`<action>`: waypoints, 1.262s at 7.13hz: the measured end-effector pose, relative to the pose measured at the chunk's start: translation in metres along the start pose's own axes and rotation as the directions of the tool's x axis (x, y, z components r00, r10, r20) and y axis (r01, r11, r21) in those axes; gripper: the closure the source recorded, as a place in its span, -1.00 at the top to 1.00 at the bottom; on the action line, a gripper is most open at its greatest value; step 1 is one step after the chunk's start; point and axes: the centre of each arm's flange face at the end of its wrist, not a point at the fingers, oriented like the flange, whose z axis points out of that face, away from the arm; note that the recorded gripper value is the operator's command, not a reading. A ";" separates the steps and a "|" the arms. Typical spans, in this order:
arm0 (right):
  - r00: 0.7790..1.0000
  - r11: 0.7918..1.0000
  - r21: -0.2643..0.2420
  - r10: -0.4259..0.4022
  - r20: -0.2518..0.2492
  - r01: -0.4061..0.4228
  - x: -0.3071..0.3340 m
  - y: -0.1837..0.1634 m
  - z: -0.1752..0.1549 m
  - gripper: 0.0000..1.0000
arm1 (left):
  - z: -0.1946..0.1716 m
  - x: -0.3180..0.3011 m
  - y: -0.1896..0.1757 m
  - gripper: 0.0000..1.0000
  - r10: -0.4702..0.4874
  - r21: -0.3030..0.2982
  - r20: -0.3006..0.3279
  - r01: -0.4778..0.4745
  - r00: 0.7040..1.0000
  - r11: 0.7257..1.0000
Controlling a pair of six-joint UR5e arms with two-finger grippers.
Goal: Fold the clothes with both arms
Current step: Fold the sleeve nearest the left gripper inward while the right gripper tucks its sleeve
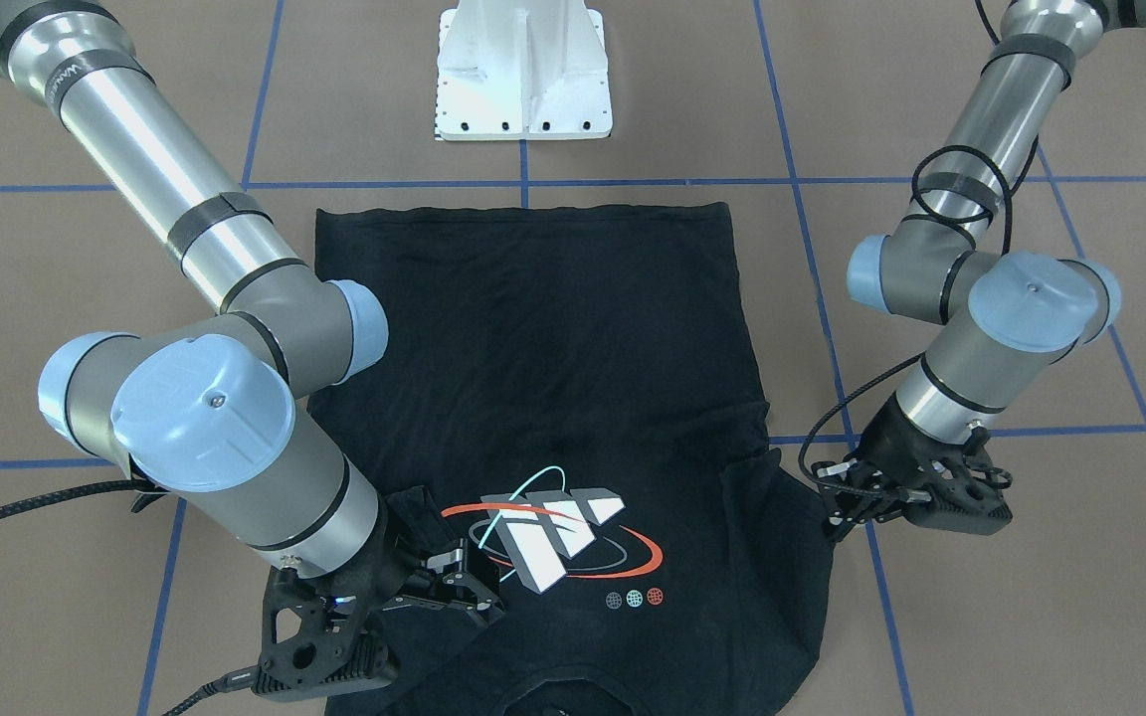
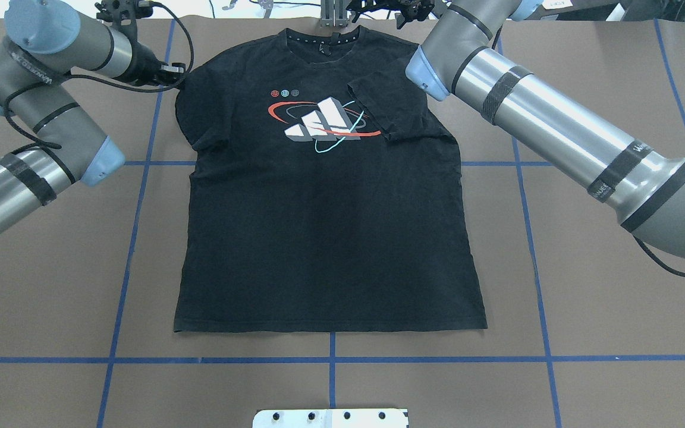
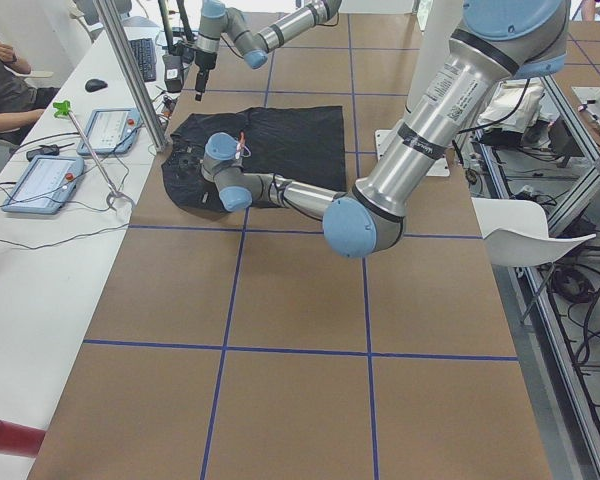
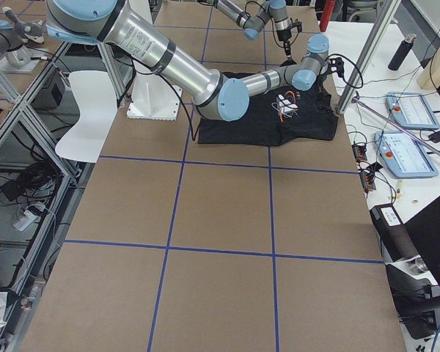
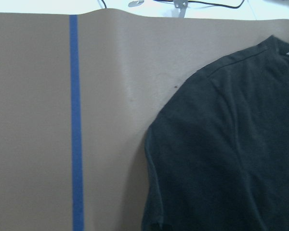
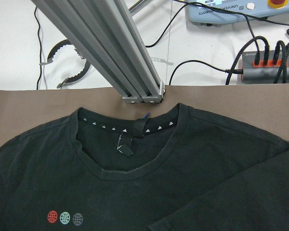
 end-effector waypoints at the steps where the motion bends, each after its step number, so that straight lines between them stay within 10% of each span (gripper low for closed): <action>1: 1.000 1.000 0.000 -0.001 0.000 0.001 0.001 0.000 0.000 0.98 | 0.004 0.033 -0.010 -1.00 -0.073 -0.004 -0.015 0.073 0.997 0.997; 4: 1.000 1.000 0.002 -0.002 -0.002 0.002 0.003 0.002 0.002 0.98 | 0.038 0.121 -0.026 -1.00 -0.278 -0.008 -0.028 0.277 0.960 0.961; 9: 1.000 1.000 0.007 -0.003 -0.001 0.003 0.002 0.002 0.000 0.98 | 0.077 0.152 -0.008 -1.00 -0.348 0.065 -0.150 0.360 0.925 0.931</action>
